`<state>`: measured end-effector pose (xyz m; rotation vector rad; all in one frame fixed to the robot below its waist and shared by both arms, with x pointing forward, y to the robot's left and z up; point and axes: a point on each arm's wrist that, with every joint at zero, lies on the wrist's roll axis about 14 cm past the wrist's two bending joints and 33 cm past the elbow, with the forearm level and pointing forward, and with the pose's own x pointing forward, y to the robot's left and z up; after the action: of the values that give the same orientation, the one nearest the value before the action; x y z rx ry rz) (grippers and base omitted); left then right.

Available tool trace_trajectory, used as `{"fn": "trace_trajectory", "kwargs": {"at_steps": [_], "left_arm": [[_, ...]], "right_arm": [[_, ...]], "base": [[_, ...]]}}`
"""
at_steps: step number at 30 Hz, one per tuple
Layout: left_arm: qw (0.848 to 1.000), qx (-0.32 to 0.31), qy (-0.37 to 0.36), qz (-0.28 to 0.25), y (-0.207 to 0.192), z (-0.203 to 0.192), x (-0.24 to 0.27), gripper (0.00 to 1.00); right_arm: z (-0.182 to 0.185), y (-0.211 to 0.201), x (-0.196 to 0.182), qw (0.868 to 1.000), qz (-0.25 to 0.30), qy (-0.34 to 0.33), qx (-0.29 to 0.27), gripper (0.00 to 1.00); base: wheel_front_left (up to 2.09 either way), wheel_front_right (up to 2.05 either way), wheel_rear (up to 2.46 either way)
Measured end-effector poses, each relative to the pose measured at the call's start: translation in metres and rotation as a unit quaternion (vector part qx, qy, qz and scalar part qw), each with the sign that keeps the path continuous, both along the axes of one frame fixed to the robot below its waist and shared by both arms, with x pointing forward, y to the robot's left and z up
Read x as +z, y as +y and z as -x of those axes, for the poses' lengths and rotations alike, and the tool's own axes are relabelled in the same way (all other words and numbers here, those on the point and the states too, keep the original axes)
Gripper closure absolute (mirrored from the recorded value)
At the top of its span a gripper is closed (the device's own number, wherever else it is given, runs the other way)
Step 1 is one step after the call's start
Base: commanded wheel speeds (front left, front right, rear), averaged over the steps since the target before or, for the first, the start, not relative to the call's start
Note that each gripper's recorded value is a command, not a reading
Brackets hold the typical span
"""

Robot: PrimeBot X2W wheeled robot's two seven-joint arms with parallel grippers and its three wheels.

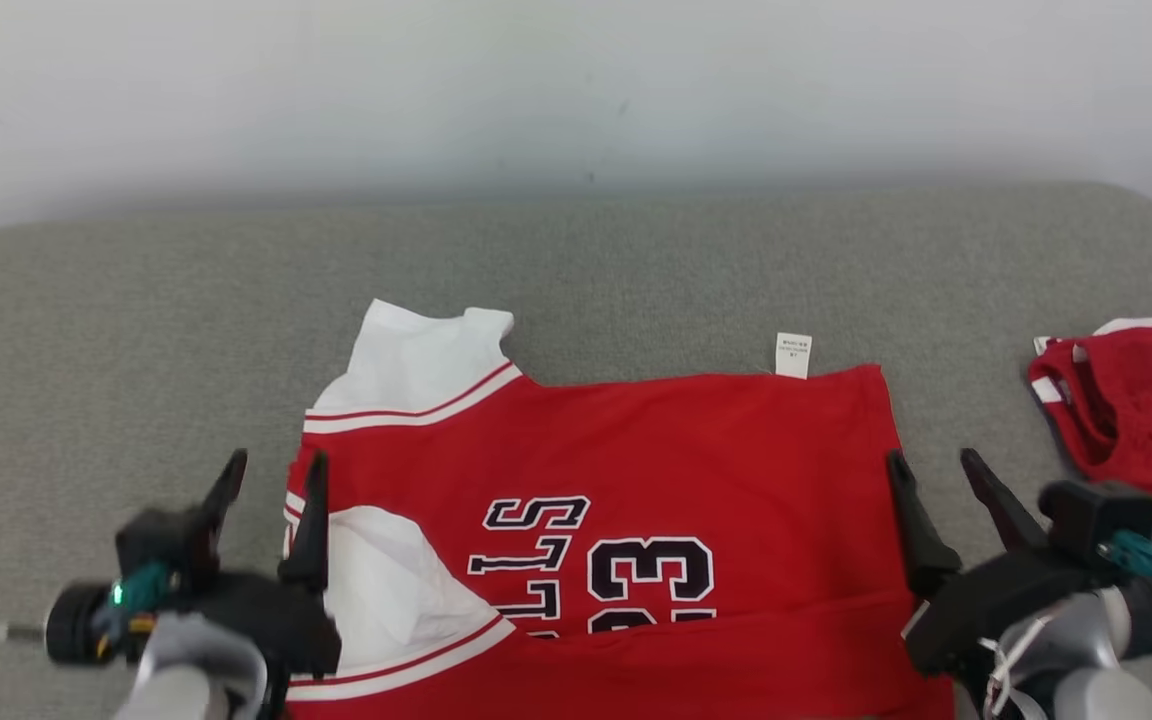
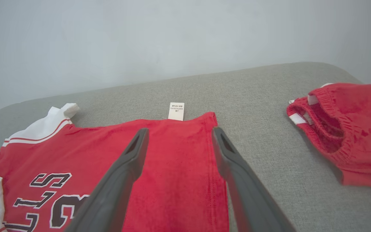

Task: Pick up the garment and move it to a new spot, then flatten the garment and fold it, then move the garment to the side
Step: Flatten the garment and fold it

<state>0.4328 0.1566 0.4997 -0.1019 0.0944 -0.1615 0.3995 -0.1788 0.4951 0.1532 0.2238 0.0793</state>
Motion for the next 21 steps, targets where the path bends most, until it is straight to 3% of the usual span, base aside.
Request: {"fn": "trace_trajectory", "kwargs": {"at_steps": [11,21], "left_arm": [[0.993,-0.035,0.083,-0.074,-0.007,-0.110,-0.018,0.00],[0.971,-0.057,0.208,-0.105,-0.019,-0.162,-0.086,0.00]], "right_arm": [[-0.052,0.027,0.007,0.998,0.044,-0.008,0.049,0.00],[-0.061,0.007,-0.040,0.996,0.061,0.051,0.030,0.00]], "base": [[0.00,0.00,0.00],[0.00,0.00,0.00]]}}
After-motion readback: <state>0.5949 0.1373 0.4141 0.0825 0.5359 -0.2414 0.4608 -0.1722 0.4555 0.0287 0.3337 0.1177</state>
